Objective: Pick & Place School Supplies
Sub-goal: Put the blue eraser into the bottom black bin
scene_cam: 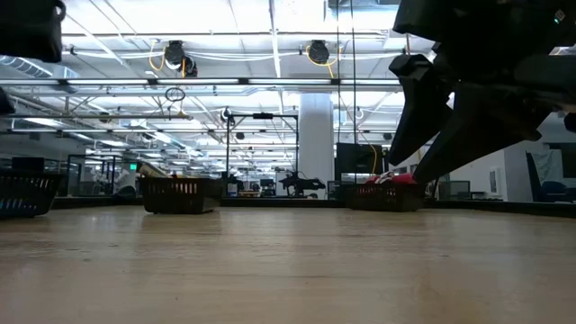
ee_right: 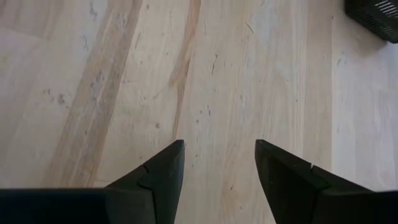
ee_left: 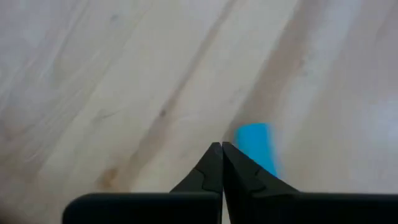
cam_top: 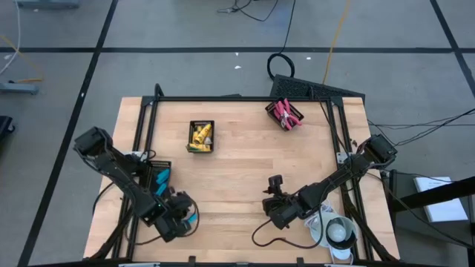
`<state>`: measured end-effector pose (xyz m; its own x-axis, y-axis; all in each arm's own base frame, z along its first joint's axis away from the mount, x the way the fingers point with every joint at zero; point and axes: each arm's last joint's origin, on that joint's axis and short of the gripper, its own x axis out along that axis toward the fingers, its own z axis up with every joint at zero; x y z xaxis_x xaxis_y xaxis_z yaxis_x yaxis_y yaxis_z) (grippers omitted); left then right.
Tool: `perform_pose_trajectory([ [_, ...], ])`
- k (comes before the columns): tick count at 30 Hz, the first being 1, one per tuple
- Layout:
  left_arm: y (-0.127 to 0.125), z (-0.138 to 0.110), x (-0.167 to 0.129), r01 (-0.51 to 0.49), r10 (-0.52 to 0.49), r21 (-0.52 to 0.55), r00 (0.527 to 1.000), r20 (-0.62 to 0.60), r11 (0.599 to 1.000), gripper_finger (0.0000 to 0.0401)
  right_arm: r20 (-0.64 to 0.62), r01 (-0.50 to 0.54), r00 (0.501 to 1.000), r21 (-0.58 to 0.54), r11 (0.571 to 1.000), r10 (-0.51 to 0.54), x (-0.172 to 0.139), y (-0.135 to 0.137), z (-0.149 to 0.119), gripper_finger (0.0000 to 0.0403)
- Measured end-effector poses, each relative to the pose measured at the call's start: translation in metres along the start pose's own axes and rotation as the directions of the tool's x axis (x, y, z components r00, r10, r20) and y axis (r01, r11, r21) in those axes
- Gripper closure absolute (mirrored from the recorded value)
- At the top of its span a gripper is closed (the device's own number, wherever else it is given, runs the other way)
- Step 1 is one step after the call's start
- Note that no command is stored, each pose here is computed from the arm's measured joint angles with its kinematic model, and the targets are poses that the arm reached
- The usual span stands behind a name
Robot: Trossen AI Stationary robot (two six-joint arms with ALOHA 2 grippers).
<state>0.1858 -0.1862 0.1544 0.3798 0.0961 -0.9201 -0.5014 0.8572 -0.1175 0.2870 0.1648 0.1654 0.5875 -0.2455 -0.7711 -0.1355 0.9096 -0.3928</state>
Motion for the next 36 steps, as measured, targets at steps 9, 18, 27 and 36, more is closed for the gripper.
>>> perform_pose_trajectory([
  [9, -0.018, 0.013, -0.017, 0.05, -0.05, 0.0, 0.998, 0.029, 0.999, 0.04, 0.004, -0.003, 1.0, -0.01, 1.0, 0.003, 0.0, 0.0, 0.0, 0.0216],
  [18, -0.029, 0.006, 0.008, 0.088, -0.081, 0.043, 0.986, -0.145, 0.995, 0.0319, 0.0, -0.01, 1.0, -0.041, 0.999, 0.01, -0.003, 0.004, -0.001, 0.0216],
  [27, -0.025, 0.02, 0.023, 0.064, -0.062, 0.005, 0.977, -0.203, 0.998, 0.018, 0.002, -0.019, 1.0, -0.063, 0.998, 0.02, -0.007, 0.011, -0.003, 0.0216],
  [36, -0.027, 0.02, 0.051, 0.031, -0.021, 0.032, 0.96, -0.279, 0.999, 0.0176, 0.001, -0.023, 1.0, -0.069, 0.997, 0.024, -0.012, 0.018, -0.006, 0.0216],
])
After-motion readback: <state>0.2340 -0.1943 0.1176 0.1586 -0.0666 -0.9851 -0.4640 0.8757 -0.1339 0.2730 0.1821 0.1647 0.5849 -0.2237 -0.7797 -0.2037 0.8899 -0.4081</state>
